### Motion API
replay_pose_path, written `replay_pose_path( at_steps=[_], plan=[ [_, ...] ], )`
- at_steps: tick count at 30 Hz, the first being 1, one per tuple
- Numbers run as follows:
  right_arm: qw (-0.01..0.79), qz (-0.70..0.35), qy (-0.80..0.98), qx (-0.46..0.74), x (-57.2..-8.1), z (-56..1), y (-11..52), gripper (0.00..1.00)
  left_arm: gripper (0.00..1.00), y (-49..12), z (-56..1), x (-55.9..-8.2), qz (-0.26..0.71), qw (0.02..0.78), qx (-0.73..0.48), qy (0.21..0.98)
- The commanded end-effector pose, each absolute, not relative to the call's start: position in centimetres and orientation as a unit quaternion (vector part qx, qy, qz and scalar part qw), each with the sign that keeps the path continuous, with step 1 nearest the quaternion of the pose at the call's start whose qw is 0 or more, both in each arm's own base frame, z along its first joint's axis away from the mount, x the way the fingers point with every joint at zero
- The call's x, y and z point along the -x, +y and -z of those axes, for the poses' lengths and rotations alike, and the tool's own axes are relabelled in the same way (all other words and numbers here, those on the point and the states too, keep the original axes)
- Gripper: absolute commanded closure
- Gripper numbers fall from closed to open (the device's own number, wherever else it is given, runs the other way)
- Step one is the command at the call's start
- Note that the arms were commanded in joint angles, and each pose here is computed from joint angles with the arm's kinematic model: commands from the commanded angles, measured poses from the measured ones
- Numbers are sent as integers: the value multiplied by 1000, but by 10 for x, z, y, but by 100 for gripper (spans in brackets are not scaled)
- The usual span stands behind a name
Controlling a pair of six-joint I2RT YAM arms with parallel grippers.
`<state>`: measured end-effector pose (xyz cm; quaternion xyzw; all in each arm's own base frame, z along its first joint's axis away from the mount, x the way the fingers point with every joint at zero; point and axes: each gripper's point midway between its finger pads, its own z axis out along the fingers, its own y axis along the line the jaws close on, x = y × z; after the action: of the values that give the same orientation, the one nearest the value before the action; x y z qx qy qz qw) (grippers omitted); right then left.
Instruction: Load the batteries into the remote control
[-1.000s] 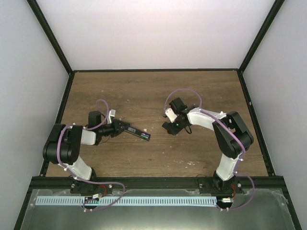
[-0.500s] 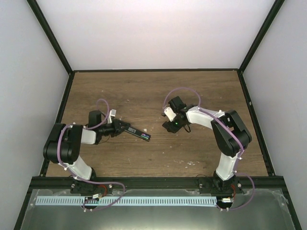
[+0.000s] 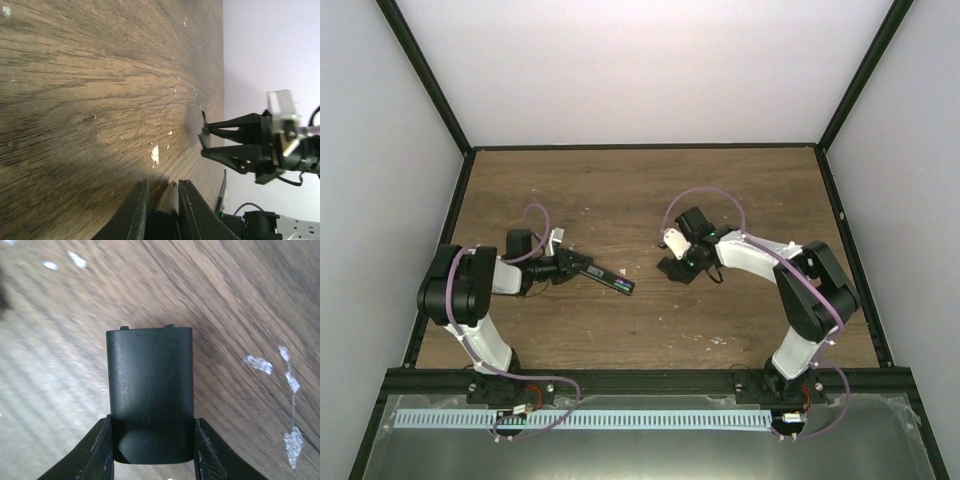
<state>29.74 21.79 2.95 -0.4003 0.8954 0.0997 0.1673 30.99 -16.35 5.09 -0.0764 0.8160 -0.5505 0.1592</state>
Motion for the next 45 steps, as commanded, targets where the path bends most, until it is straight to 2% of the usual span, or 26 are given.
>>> replay_pose_path(
  at_steps=[1,11,26,45],
  plan=[
    [217,-152,854,447,-285,-65,252,82,100,-163,-40,-310,540,167,53,823],
    [200,-222,803,516,-247,-68,306,83,100,-164,-38,-306,548,176,35,817],
    [179,-235,792,534,-259,-58,332,83,100,-164,-38,-308,549,197,28,812],
    [146,-232,793,545,-246,-45,344,82,100,-162,-36,-309,539,200,34,817]
  ],
)
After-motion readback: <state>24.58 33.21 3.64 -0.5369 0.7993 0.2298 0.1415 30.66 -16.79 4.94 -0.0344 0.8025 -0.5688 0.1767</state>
